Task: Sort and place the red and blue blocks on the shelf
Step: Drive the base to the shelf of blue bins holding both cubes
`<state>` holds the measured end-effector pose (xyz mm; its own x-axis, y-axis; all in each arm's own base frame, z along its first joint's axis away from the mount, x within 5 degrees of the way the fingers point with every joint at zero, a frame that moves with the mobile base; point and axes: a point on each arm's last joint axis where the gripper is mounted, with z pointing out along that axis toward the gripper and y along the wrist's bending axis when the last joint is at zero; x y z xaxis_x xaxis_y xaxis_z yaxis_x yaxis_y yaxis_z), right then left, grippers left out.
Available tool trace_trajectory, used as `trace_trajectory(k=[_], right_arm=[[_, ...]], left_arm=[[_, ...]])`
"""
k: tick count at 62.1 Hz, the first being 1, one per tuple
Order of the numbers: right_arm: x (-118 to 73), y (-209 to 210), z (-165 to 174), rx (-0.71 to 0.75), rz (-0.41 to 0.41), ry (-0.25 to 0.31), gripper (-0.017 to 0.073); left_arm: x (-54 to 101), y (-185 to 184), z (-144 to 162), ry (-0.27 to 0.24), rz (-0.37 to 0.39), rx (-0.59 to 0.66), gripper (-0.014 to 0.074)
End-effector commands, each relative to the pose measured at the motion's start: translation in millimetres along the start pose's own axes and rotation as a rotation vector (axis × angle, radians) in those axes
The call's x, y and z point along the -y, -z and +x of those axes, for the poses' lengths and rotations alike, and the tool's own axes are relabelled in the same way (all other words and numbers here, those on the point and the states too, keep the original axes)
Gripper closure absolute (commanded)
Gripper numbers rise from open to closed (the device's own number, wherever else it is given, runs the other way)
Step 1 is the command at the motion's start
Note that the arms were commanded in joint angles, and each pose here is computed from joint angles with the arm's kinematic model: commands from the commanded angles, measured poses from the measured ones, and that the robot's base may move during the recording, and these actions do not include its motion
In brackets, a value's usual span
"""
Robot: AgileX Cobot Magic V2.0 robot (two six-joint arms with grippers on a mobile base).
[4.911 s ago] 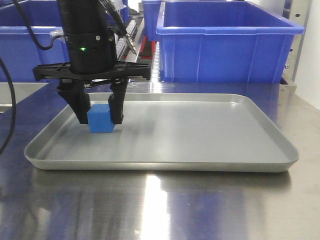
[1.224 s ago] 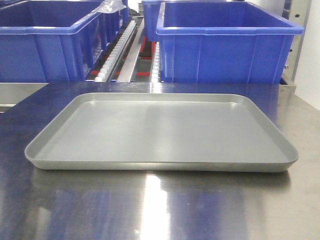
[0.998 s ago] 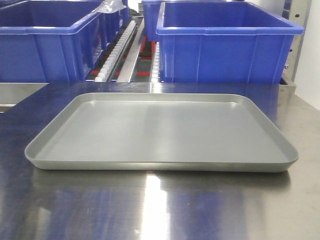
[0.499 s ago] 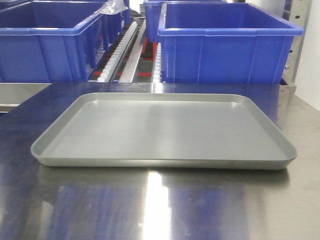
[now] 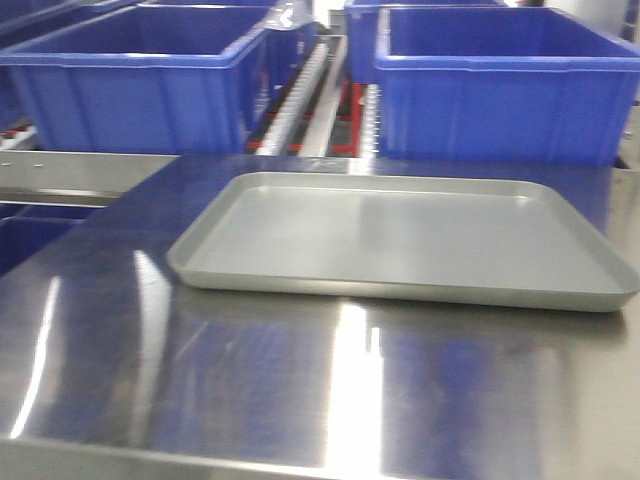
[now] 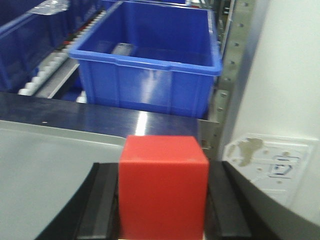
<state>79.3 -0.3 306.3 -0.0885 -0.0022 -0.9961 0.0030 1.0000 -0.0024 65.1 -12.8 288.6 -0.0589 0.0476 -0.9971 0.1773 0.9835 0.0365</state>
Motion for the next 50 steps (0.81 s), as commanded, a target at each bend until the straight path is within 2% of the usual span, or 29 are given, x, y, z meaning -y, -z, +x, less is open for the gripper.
trace_trajectory(k=[1, 50], right_arm=[[0.4, 1.8, -16.7, 0.108, 0.006, 0.022, 0.0501], [0.4, 1.8, -16.7, 0.108, 0.006, 0.022, 0.0501]], left_arm=[[-2.1, 2.8, -20.0, 0.006, -0.02, 0.116, 0.047], [-2.1, 2.8, -20.0, 0.006, -0.02, 0.116, 0.047]])
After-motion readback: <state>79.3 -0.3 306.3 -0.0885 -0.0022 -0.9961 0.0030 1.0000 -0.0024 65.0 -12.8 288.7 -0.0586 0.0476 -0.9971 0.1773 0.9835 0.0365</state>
